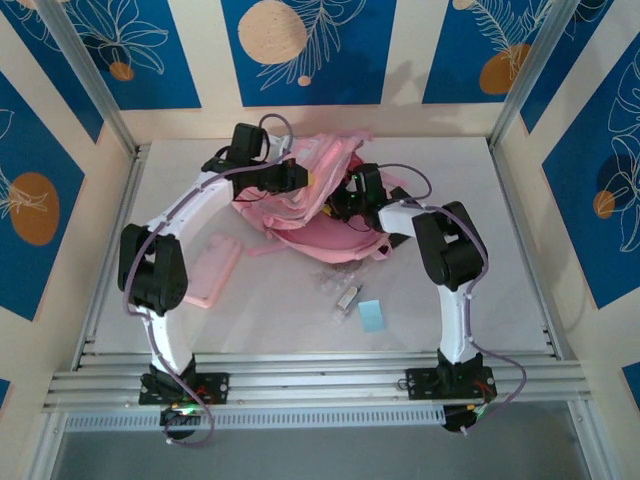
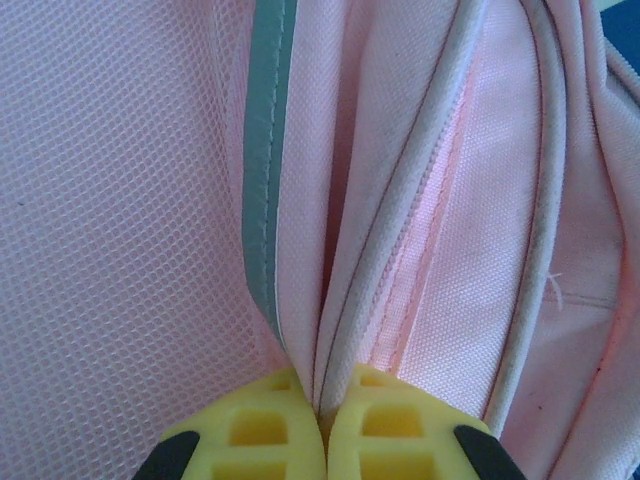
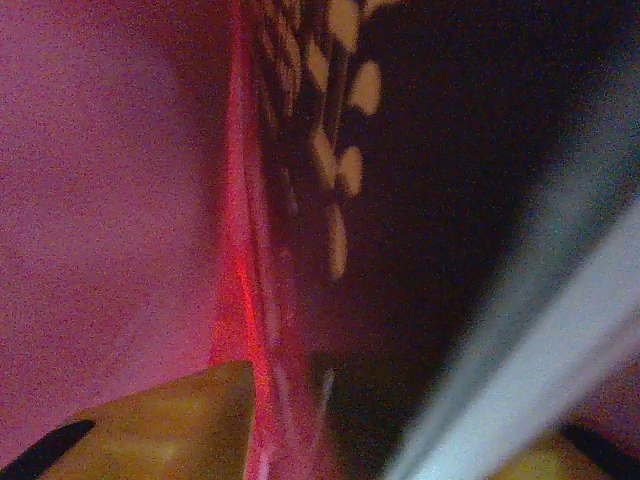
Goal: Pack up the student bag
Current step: Place the book in the student bag, then close the student bag at the top-center of the table.
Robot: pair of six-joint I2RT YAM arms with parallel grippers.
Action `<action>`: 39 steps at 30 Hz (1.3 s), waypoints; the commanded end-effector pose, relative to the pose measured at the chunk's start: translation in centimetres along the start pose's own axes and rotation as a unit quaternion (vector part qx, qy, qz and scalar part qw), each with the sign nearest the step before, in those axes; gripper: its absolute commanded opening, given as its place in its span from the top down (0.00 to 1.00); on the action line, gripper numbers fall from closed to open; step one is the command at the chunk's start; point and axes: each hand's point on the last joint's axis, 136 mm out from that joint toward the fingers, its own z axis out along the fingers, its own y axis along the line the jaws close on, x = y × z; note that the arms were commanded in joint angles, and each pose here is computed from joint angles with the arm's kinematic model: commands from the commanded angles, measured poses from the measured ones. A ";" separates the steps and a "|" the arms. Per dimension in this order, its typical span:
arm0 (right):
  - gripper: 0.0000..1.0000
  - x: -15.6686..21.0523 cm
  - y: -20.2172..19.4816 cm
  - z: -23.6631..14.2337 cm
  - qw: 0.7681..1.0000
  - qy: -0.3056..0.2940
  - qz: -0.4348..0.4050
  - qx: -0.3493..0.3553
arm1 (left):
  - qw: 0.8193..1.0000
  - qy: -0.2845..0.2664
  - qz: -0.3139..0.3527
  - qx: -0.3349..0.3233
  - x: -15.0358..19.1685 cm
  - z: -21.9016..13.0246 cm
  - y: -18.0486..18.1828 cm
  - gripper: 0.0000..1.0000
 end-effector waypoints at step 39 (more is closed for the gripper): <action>0.25 -4.7 -14.9 -21.2 0.961 -0.089 0.028 0.261 | 0.989 0.010 0.130 -0.070 1.7 9.5 -1.6 0.43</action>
